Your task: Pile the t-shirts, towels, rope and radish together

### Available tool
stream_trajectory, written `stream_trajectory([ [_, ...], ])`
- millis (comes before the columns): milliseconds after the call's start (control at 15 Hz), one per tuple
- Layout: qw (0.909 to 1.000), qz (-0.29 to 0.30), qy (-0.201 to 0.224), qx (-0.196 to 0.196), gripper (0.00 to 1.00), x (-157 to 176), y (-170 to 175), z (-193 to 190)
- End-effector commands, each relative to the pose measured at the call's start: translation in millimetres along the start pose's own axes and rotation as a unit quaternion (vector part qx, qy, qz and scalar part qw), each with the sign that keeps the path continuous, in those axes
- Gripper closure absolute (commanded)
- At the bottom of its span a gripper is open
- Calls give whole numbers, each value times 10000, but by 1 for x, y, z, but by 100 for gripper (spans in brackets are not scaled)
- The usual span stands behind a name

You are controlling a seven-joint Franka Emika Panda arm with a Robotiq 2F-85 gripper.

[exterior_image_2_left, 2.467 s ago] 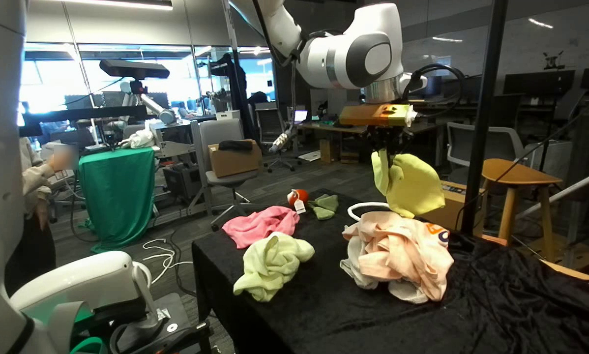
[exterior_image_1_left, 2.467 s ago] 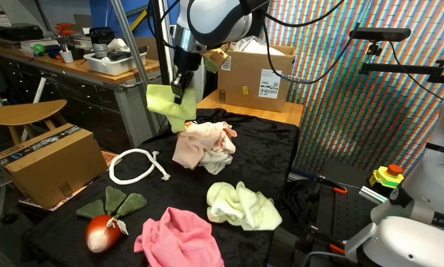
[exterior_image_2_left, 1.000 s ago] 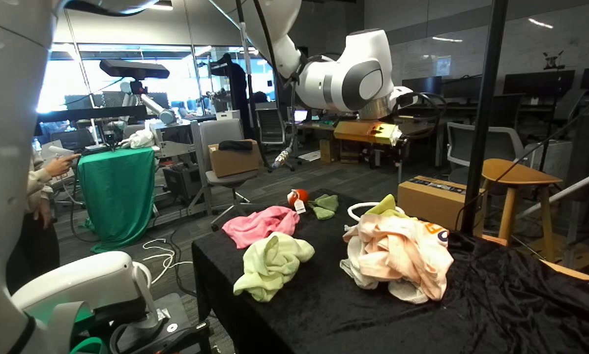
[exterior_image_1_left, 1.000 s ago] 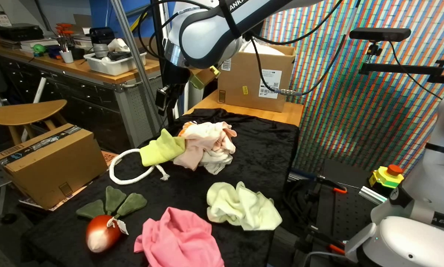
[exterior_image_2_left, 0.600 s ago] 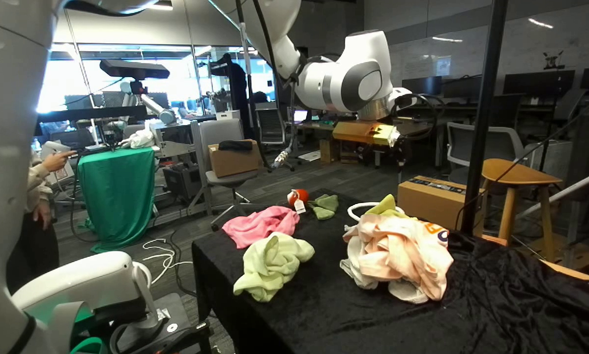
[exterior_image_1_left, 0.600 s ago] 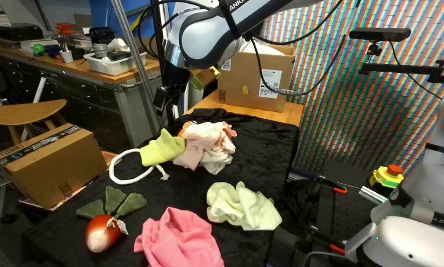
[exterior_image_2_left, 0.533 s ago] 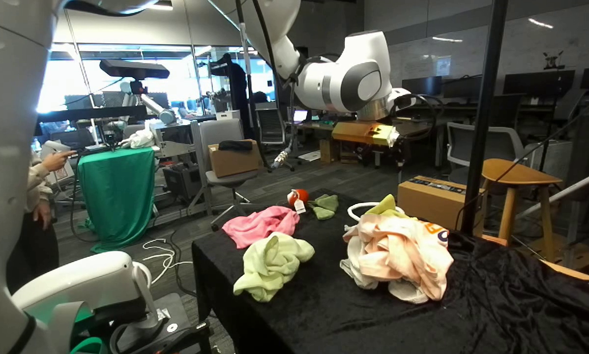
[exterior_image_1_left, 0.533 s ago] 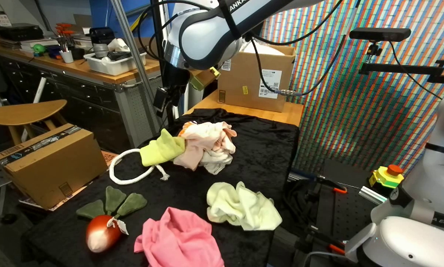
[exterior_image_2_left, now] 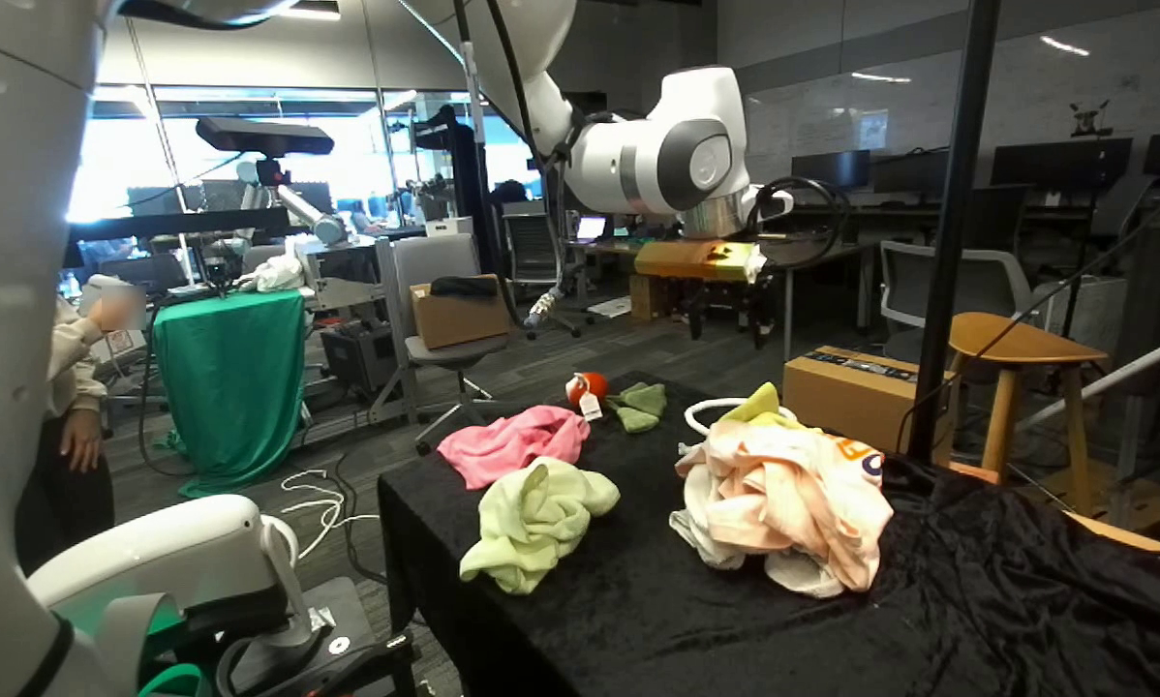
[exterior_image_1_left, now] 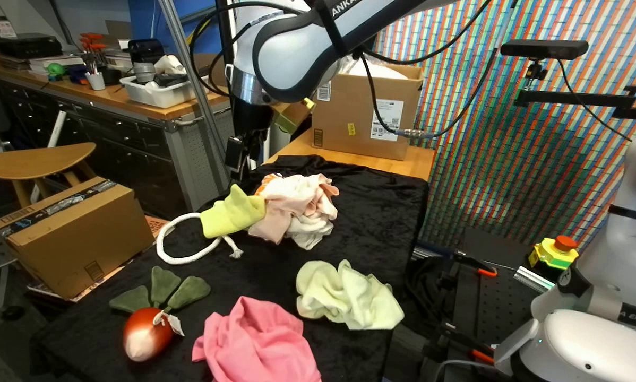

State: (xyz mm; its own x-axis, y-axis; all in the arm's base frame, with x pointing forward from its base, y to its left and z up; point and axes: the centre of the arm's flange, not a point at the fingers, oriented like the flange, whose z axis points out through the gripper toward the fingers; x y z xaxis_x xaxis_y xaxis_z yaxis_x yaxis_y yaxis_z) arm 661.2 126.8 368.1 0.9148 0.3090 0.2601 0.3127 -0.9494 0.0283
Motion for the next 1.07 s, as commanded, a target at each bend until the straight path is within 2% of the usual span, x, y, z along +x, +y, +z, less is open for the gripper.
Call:
stream_trajectory([
  [0,9995,-306,-74,-30,0,-6,-23,-9],
  [200,9993,-289,-188,139,0,-16,-45,-2],
  [400,9980,-329,-502,221,0,-30,-58,0],
  [667,9942,-66,-1041,265,0,-48,-61,2],
  [1000,9868,242,-1569,316,0,-89,-60,19],
])
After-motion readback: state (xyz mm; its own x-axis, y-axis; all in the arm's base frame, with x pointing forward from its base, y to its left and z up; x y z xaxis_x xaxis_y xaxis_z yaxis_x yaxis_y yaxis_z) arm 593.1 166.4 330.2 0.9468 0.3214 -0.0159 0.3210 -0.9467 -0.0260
